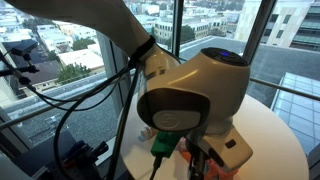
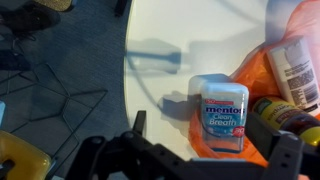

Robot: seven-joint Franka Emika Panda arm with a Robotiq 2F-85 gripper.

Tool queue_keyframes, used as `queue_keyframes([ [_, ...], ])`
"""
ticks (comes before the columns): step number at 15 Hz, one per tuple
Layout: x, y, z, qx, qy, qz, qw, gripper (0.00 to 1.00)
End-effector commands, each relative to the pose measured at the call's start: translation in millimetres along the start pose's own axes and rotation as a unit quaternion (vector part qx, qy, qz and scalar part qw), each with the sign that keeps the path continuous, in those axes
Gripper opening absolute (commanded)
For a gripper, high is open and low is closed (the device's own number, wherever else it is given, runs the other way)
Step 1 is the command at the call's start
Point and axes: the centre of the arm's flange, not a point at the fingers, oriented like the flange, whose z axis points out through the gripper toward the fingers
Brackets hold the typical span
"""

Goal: Put the box in the plastic

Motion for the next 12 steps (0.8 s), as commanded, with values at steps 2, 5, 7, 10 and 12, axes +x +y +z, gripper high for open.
queue_keyframes([
  [2, 25.7, -5.1, 4.2, -0.007, 0.002, -0.022, 0.9997, 1.00],
  [5, 38.1, -8.8, 8.4, -0.009, 0.004, -0.039, 0.9992, 1.00],
  [7, 45.0, -10.6, 13.3, -0.011, 0.002, -0.054, 0.9985, 1.00],
  [10, 55.7, -12.6, 22.5, -0.021, 0.005, -0.078, 0.9967, 1.00],
  [12, 62.2, -12.9, 26.2, -0.025, 0.006, -0.088, 0.9958, 1.00],
])
